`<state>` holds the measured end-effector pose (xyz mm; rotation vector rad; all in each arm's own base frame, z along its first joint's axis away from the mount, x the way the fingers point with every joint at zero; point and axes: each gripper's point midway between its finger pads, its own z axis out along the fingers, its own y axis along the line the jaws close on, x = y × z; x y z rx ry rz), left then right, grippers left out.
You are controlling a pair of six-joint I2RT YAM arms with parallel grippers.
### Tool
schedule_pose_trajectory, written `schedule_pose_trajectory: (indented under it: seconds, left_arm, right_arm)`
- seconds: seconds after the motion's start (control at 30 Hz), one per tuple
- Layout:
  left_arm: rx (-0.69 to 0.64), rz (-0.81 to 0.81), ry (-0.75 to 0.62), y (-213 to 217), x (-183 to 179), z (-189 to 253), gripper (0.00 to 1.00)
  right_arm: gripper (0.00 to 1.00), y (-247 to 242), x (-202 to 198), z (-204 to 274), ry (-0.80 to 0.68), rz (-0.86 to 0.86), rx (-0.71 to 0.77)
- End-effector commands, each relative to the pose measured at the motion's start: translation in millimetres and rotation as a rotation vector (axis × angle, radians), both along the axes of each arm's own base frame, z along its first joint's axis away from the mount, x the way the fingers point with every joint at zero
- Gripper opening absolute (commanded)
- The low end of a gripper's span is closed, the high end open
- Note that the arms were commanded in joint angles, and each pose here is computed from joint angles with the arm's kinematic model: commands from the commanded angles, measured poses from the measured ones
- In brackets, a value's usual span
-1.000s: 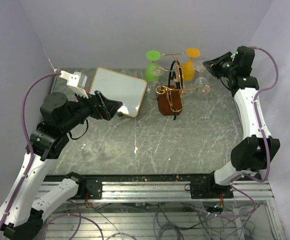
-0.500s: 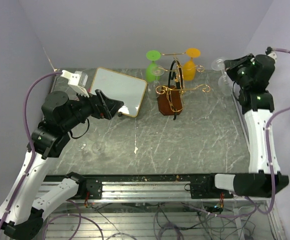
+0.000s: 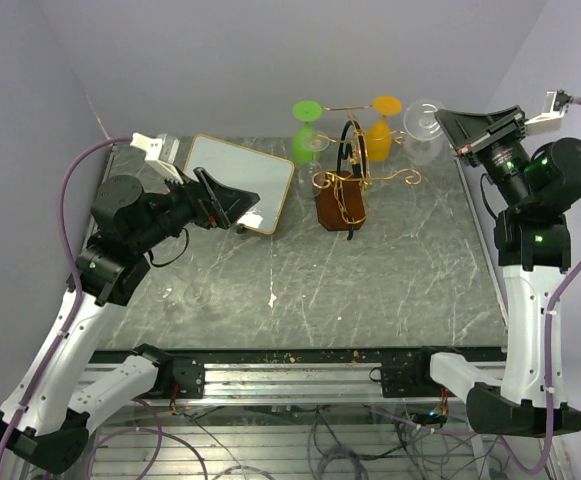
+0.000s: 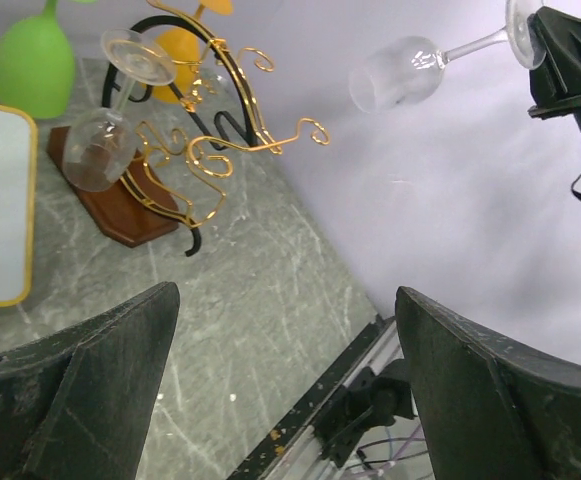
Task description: Take the wine glass off the wine glass rack
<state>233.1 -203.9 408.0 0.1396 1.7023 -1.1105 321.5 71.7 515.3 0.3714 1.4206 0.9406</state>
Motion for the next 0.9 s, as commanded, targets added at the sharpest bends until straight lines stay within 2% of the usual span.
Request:
schedule_pose_trajectory:
  seconds: [0.0,0.3,0.47,0.7,0.87]
  left_arm:
    - [-0.115,-0.083,-0.009,-14.5,-5.6,17.3,0.99]
    - [-0.342,-0.252,0.022,-37.5,-13.5,32.0,0.99]
    - [-0.455,-0.327,0.026,-43.4,-16.7,39.1,0.99]
    - [-0.525,-0.35,0.03,-41.6,-23.4,43.9,1.0]
    - [-0.542,-0.366,0.032,-40.1,-29.6,47.1,0.95]
  right_arm:
    - [0.0,47.2,-41.7,33.5,-0.088,0.341,0.095]
    - [0.0,85.2,-79.0,39.3,-0.024,0.778,0.425]
    - [0.0,112.1,-88.1,39.8,0.019,0.977,0.527]
    - [0.0,141.8,-88.6,34.7,0.045,1.115,0.642]
    - [0.0,149.2,-84.1,33.2,0.036,1.143,0.691]
